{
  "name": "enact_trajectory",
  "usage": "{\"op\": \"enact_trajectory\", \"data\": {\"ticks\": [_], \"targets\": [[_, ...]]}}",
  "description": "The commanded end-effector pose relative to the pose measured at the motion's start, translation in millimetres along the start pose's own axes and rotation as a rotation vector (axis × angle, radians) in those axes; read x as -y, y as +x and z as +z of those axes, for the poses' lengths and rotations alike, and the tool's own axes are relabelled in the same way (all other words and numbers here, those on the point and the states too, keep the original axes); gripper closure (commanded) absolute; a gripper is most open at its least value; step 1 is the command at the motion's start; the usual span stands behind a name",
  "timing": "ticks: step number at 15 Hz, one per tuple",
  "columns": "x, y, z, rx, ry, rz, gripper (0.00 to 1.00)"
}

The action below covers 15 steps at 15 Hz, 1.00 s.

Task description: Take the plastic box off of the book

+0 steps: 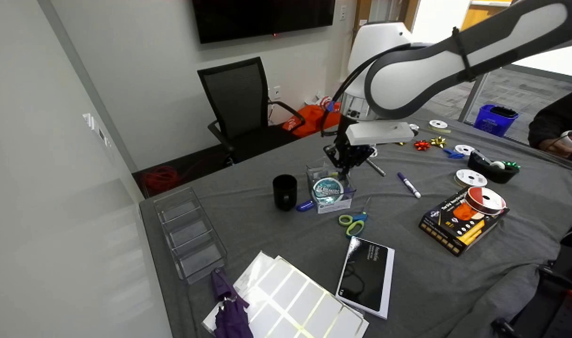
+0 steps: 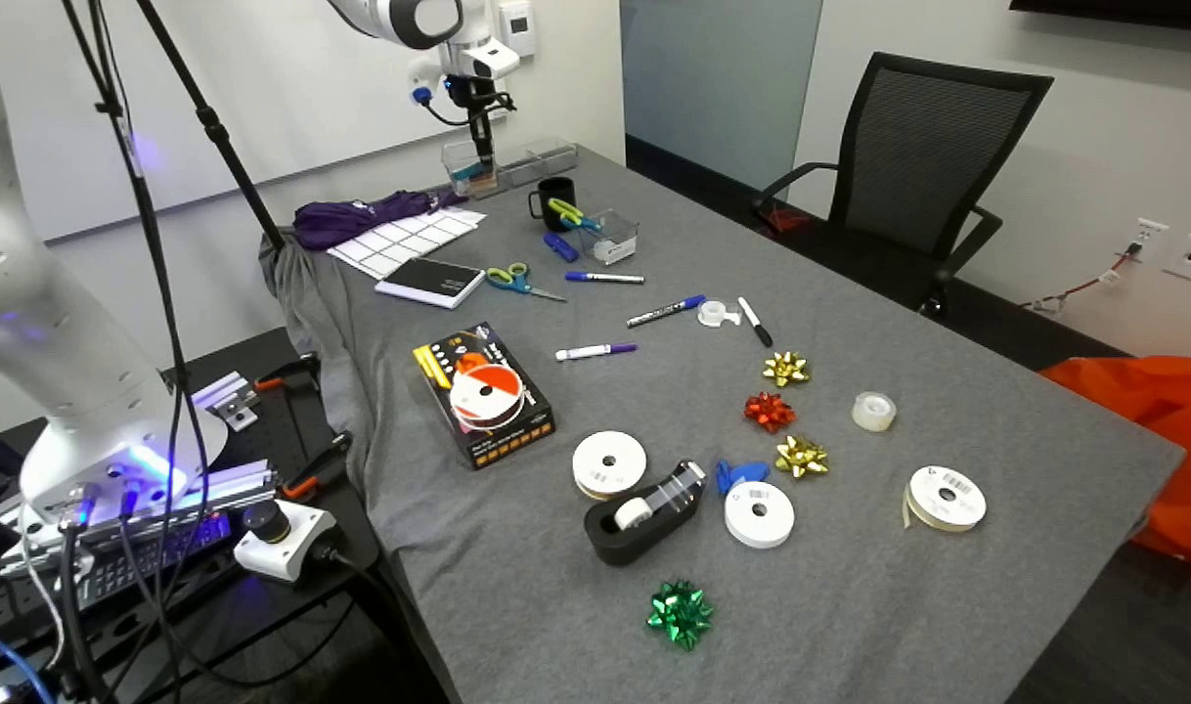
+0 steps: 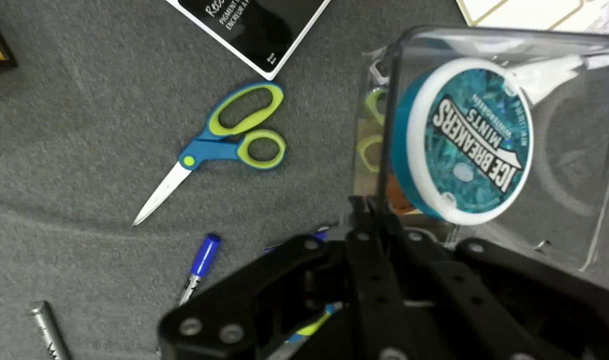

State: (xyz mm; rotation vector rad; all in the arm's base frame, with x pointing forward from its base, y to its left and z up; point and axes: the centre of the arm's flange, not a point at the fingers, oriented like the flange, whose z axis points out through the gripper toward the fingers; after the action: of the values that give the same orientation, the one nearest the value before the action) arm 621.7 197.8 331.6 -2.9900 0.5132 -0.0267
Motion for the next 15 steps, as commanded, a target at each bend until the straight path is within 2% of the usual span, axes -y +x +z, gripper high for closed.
{"op": "enact_trajectory", "data": {"ticks": [1, 8, 15], "targets": [[5.6, 26.5, 24.8, -0.013, -0.025, -0.050, 0.99], [1.9, 45.5, 71.4, -0.035, -0.092, -0.031, 0.99], [3.5, 44.8, 113.4, -0.090, -0.160, -0.066, 0.99]]}}
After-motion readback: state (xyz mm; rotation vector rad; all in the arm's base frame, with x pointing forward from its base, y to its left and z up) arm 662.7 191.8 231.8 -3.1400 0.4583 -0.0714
